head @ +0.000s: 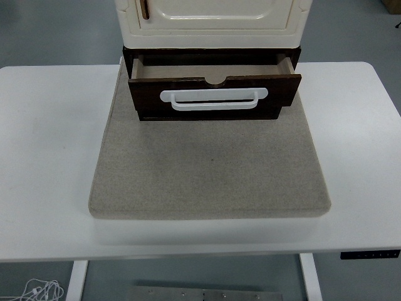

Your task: Open the drawer under the combination cabinet

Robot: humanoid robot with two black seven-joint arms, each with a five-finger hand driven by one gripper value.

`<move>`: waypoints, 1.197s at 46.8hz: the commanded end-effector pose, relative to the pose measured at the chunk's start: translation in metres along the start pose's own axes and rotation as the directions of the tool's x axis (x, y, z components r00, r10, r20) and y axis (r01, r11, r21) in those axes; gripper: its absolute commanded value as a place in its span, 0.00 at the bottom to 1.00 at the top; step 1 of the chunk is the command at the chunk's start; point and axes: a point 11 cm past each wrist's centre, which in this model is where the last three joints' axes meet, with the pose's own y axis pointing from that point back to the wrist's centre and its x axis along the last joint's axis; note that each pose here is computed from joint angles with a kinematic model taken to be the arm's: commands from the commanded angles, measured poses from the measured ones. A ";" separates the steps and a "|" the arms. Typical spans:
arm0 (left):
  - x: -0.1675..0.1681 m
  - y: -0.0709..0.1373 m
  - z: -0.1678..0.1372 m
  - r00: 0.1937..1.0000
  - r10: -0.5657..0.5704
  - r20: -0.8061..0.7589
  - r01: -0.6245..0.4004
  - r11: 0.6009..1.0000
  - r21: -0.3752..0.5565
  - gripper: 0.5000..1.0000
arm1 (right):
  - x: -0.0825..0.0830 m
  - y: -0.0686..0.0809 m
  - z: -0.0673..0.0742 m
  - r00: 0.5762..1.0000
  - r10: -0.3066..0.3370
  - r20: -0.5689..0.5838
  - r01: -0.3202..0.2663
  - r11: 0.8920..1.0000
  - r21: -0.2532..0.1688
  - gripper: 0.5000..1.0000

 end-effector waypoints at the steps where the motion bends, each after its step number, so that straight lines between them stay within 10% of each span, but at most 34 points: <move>1: 0.031 0.001 -0.009 0.996 0.080 -0.050 -0.079 0.997 0.025 1.00 | -0.001 0.000 0.000 1.000 -0.002 0.001 0.002 1.000 0.000 0.85; 31: 0.144 0.083 -0.190 0.926 0.260 -0.274 -0.158 0.926 0.343 1.00 | -0.001 0.000 0.002 1.000 -0.008 0.004 0.008 1.000 -0.002 0.85; 56: 0.118 0.135 -0.296 0.802 0.332 -0.497 -0.102 0.895 0.434 1.00 | -0.001 0.000 0.001 1.000 -0.004 0.002 0.004 1.000 -0.001 0.86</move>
